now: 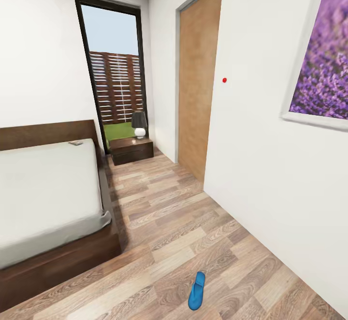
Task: In the bedroom, move the book from the bed onto either nightstand, and place the two sandals side by side next to the bed.
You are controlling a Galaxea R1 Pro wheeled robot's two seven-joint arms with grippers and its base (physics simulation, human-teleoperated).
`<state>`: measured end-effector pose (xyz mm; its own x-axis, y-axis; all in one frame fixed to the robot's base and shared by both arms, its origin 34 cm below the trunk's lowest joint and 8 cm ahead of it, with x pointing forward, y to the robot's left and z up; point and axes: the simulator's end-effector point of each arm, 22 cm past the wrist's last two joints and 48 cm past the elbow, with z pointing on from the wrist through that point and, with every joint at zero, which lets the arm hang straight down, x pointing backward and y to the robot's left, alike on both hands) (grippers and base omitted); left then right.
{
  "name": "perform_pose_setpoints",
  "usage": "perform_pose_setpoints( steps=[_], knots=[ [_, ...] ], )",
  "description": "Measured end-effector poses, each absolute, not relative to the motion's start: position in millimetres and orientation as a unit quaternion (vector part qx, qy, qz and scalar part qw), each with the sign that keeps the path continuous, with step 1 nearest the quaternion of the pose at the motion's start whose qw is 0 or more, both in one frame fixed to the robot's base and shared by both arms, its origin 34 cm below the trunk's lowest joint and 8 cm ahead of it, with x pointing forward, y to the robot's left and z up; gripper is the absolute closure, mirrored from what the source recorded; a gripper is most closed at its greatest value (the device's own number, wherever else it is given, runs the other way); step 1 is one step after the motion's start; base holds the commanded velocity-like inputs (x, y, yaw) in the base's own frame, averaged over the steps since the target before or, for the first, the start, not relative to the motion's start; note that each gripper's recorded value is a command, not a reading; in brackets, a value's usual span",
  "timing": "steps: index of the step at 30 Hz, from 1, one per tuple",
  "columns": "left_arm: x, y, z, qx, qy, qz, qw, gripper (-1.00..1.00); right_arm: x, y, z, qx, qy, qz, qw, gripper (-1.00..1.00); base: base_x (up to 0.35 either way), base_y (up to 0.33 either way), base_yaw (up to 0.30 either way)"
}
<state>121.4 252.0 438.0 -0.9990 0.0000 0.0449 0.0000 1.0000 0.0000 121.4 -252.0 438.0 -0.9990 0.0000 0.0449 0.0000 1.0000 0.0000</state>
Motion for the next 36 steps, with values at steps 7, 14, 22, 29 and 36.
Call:
perform_pose_setpoints(
  steps=[7,14,22,29,36],
  knots=[
    [99,246,439,0.005,-0.999,0.004,0.049,-1.0,96,-247,440,0.0,-0.998,-0.009,0.055,-1.0,0.0,0.0,0.0],
    [119,238,438,0.01,-1.0,0.009,0.028,-1.0,91,-247,440,0.0,-0.998,-0.009,0.059,-1.0,0.0,0.0,0.0],
    [141,237,438,0.011,-1.0,0.01,0.004,-1.0,93,-247,440,0.001,-0.998,-0.009,0.056,-1.0,0.0,0.0,0.0],
    [161,239,438,0.011,-1.0,0.009,-0.022,-1.0,101,-250,439,-0.003,-0.999,-0.007,0.045,-1.0,0.0,0.0,0.0],
    [185,241,440,0.009,-0.999,0.008,-0.052,-1.0,120,-268,438,-0.009,-1.0,0.005,0.025,-1.0,0.0,0.0,0.0]
  ],
)
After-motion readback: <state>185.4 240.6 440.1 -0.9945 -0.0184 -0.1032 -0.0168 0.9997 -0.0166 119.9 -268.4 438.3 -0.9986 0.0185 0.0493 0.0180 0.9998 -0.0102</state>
